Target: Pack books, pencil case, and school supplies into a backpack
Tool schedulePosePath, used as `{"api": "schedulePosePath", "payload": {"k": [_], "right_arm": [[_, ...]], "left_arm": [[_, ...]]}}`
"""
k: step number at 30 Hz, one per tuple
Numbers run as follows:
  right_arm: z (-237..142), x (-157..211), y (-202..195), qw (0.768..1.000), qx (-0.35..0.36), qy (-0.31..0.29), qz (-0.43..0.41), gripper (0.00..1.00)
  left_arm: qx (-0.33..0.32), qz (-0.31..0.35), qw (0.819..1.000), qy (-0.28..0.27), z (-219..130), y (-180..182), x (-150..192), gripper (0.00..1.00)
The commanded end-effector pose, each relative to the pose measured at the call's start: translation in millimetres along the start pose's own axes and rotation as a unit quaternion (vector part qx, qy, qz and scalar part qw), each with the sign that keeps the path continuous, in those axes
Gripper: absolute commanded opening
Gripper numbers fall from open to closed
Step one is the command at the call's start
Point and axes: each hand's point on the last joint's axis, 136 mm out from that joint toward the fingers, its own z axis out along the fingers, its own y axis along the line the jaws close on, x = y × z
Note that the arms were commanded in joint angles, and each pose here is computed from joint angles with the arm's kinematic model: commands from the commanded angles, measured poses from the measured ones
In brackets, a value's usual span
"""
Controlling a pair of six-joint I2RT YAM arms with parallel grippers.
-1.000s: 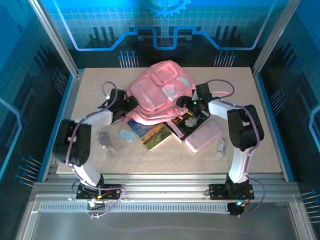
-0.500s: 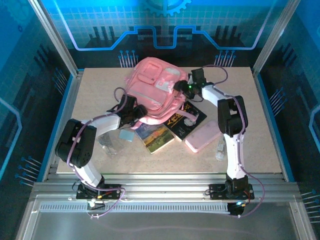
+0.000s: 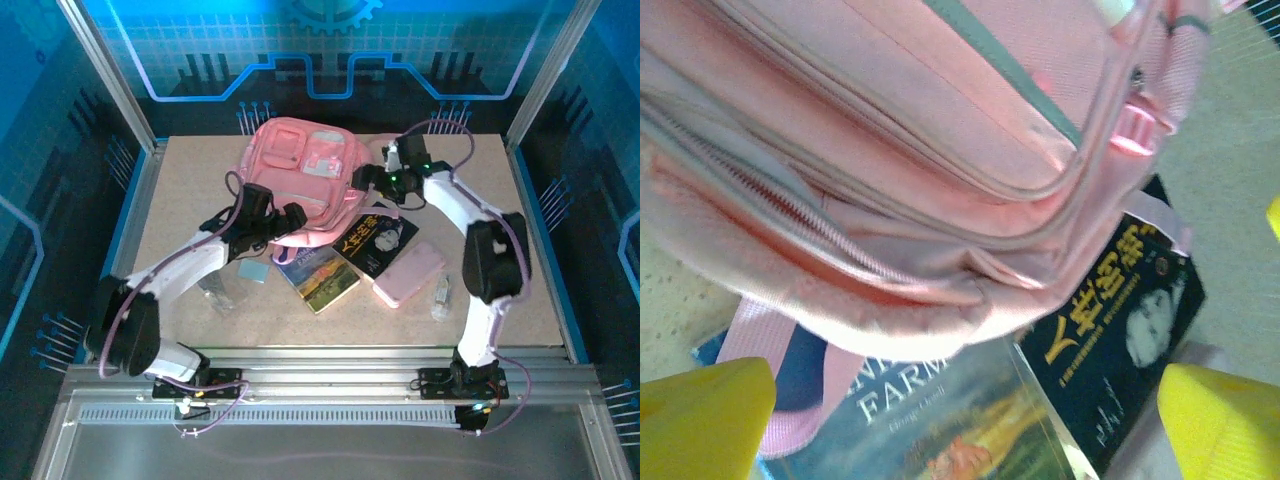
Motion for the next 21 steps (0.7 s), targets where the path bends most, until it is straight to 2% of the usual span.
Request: {"api": "schedulePosePath", "payload": {"k": [1,5,11,16,19,21], "right_arm": [[-21.2,55.3,12.7,0.998,0.005,0.043,-0.046,0.90],[-33.8,112.4,19.4,0.996,0.009,0.073,-0.044,0.87],[-20.6,182.1,22.3,0.995,0.010,0.098,-0.015,0.78],[-5.1,190.2,8.8,0.994,0.069,0.072,-0.049,0.67],[8.2,183.4,4.6,0.994,0.075,0.057,-0.061,0.58],[18.3,184.8,3.3,0.993,0.073,0.061,-0.067,0.55]], "left_arm": [[-0.020,-0.023,0.999,0.038,-12.2,23.7,33.0,0.99],[-0.013,-0.056,0.997,0.059,-16.1,30.2,65.0,0.99],[-0.034,-0.077,0.994,0.067,-9.2,46.3,104.5,0.99],[-0.040,-0.091,0.993,0.070,0.3,53.2,122.8,0.99],[-0.048,-0.098,0.991,0.073,8.4,58.8,130.1,0.98],[-0.045,-0.103,0.991,0.076,14.5,59.3,134.5,0.96]]}}
